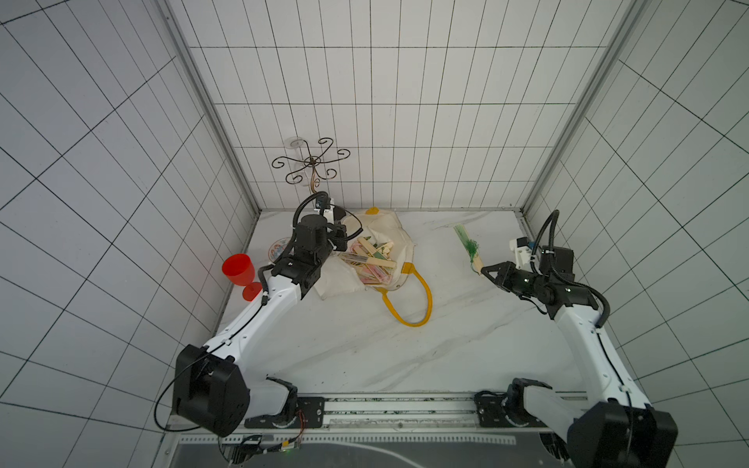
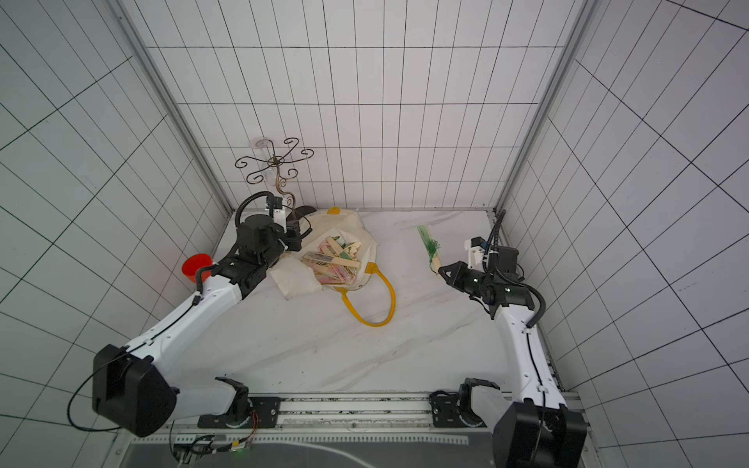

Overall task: Take out the folding fans from the tote bags
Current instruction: Place the folding fan at the center of the board.

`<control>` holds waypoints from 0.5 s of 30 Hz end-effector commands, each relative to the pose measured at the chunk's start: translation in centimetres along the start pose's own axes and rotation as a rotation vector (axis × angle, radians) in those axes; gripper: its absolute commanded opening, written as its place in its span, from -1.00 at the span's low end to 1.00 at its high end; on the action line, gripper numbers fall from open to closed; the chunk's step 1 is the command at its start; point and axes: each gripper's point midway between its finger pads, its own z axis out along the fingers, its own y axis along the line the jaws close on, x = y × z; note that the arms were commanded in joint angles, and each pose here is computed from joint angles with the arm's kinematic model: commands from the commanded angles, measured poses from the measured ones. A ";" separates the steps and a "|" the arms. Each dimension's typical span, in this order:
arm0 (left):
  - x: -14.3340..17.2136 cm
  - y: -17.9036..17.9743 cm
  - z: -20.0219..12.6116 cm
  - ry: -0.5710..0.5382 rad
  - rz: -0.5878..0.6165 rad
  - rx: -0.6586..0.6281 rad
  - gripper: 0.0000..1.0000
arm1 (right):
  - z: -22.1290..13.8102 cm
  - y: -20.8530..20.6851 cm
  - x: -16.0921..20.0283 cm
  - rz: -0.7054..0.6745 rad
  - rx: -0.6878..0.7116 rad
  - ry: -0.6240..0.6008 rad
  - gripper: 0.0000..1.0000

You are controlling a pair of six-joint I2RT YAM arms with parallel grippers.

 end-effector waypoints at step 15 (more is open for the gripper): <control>1.2 -2.9 -0.7 0.002 0.037 0.186 -1.00 | 6.1 -4.6 -1.3 0.020 0.095 -0.063 -1.00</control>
